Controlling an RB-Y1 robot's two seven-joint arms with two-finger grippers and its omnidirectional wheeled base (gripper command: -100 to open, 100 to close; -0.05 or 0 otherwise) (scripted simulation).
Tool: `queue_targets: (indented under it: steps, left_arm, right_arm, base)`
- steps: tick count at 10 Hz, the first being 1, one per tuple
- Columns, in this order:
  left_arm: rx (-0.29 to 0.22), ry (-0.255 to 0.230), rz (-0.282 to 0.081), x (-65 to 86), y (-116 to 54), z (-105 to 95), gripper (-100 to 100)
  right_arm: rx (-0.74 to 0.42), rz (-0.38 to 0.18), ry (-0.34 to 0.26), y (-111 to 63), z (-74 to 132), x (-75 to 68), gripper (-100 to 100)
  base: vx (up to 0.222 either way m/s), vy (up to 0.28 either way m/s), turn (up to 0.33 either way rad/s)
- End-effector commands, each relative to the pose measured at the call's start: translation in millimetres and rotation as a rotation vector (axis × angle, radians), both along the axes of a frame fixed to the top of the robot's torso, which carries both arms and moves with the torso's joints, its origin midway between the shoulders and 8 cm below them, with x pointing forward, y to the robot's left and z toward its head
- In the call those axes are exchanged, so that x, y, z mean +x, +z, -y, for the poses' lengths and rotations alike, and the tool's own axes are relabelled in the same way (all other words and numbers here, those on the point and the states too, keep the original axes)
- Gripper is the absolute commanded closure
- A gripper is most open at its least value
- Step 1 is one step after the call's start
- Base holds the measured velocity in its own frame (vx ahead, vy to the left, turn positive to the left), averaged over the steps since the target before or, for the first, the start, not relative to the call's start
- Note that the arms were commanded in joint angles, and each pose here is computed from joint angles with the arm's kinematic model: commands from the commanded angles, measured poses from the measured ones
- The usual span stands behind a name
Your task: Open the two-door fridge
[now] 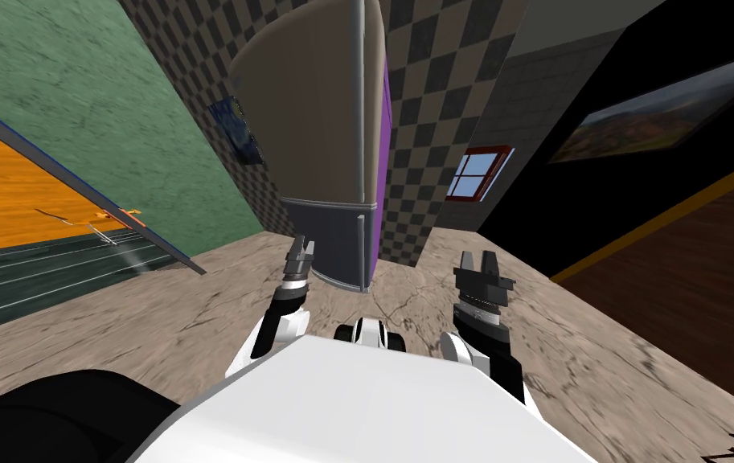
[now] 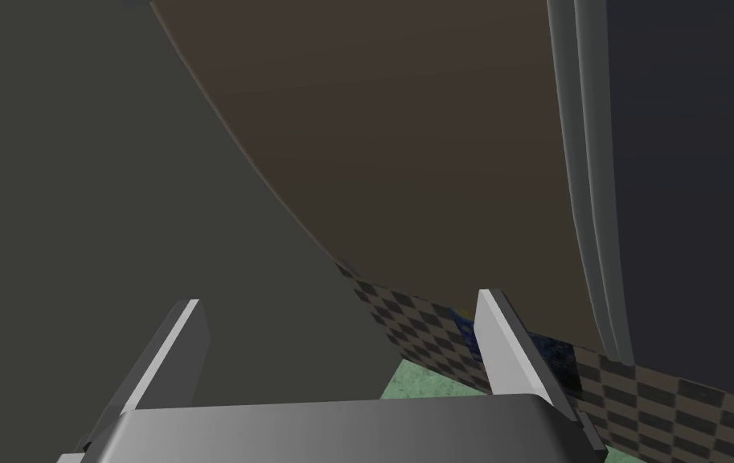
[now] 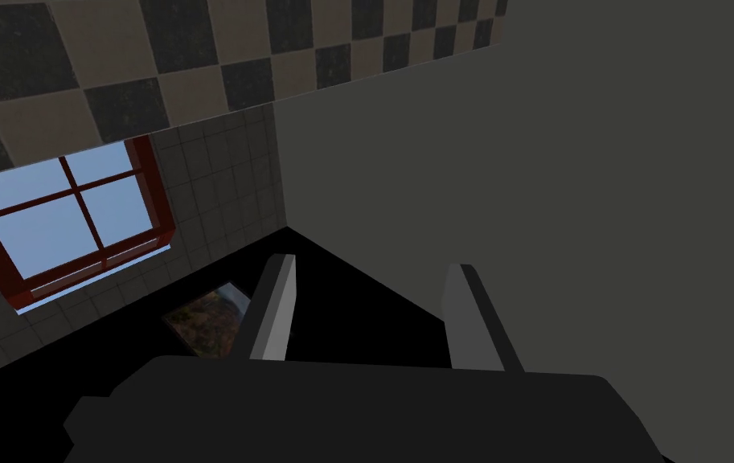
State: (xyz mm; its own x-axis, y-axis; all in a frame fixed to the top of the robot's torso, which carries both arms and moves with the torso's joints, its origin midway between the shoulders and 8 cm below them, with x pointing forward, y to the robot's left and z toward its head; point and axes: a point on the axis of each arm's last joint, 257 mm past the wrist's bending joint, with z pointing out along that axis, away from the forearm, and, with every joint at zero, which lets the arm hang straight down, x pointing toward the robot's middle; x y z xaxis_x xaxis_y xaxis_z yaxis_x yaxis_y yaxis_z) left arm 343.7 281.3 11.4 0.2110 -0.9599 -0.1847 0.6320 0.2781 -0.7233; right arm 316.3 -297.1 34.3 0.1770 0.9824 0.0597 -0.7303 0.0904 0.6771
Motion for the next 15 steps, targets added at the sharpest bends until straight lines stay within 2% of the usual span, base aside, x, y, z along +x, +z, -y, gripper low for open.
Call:
queue_targets:
  steps: [1,3,4,6,7,9,10,14,15]
  left_arm:
    - [0.027,-0.038,-0.024,5.3,-7.5,2.4,-100]
    - [0.049,-0.085,-0.056,12.3,-17.9,3.4,-100]
    - [0.059,-0.09,-0.058,12.4,-18.0,4.3,-100]
    - [0.077,-0.136,-0.095,19.6,-29.0,3.3,-100]
    - [0.087,-0.14,-0.097,19.7,-29.0,4.1,-100]
    - [0.1,-0.184,-0.135,27.0,-39.8,0.8,-100]
    - [0.112,-0.189,-0.138,27.1,-39.9,1.6,-100]
    - [0.141,-0.254,-0.204,38.7,-55.0,-7.0,-100]
    - [0.15,-0.257,-0.206,38.8,-54.9,-6.5,-100]
  right_arm:
    - [0.0,0.0,0.0,0.0,0.0,0.0,0]
    - [0.0,0.0,0.0,0.0,0.0,0.0,0]
    - [0.0,0.0,0.0,0.0,0.0,0.0,0]
    - [0.0,0.0,0.0,0.0,0.0,0.0,0]
    - [0.0,0.0,0.0,0.0,0.0,0.0,0]
    - [0.0,0.0,0.0,0.0,0.0,0.0,0]
    - [0.0,0.0,0.0,0.0,0.0,0.0,0]
    - [0.0,0.0,0.0,0.0,0.0,0.0,0]
    - [0.0,0.0,0.0,0.0,0.0,0.0,0]
  base:
    - [0.056,-0.066,0.045]
    - [0.053,-0.082,0.077]
    - [0.054,-0.097,0.056]
    - [0.076,-0.106,0.103]
    - [0.066,-0.082,0.051]
    - [0.072,-0.106,0.116]
    - [0.064,-0.121,0.058]
    - [0.076,-0.124,0.098]
    - [0.051,-0.09,0.053]
